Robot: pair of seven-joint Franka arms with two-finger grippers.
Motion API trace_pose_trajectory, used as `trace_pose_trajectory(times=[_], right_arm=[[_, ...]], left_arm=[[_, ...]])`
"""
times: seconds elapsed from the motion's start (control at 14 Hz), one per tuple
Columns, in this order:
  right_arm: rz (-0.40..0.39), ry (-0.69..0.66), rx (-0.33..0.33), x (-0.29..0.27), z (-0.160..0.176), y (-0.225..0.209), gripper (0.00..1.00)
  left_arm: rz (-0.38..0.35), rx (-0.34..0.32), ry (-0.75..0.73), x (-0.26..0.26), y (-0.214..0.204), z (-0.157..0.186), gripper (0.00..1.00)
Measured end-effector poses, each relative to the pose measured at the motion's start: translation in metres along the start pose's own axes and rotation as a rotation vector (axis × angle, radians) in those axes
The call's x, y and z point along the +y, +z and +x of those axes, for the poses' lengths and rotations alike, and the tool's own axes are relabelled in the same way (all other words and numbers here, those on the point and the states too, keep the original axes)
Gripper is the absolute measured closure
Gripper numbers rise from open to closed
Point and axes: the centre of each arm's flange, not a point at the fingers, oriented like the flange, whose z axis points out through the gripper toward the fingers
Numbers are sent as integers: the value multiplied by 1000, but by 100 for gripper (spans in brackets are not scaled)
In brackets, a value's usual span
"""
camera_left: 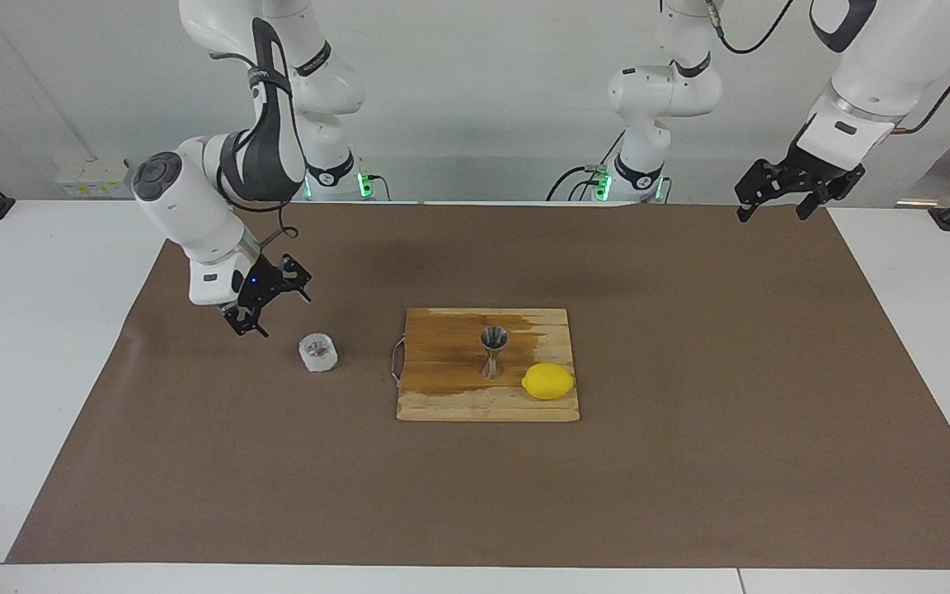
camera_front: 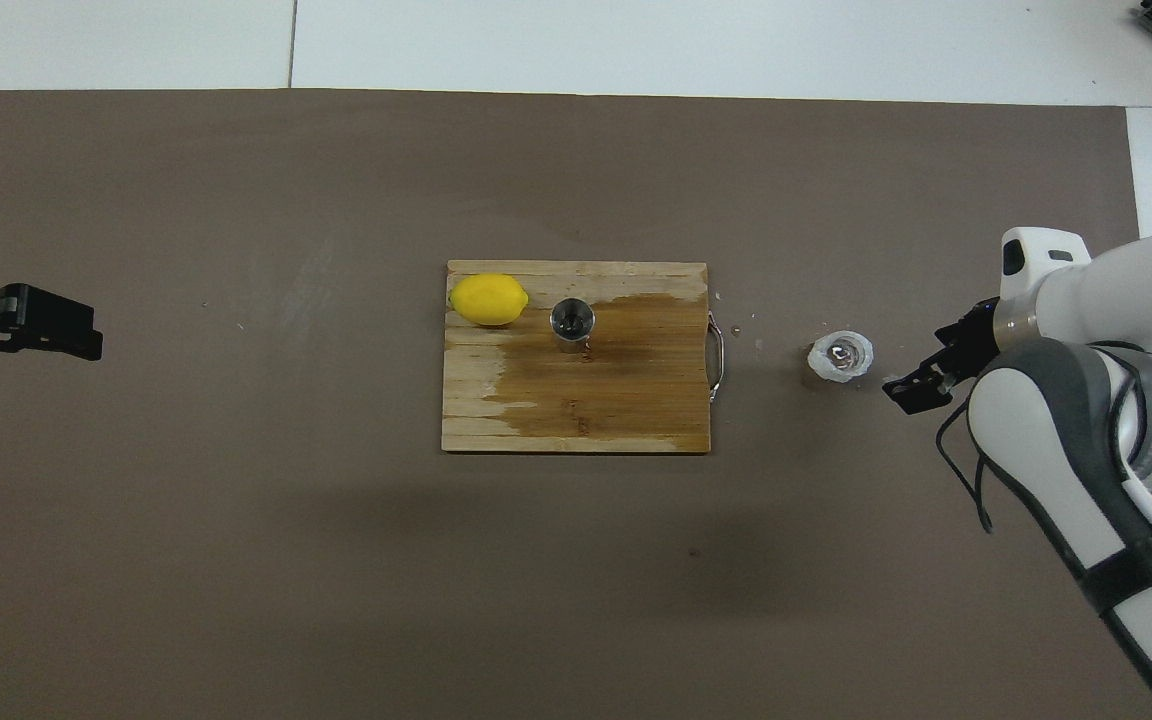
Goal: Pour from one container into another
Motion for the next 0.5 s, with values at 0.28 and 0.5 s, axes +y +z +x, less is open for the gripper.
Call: trace_pose_trajectory(times=[0.28, 0.5], right_arm=[[-96, 275, -153, -17, 14, -45, 0], [-114, 422, -165, -32, 24, -106, 0]], left_arm=[[0, 0, 0, 0, 0, 0, 0], [0, 0, 0, 0, 0, 0, 0]])
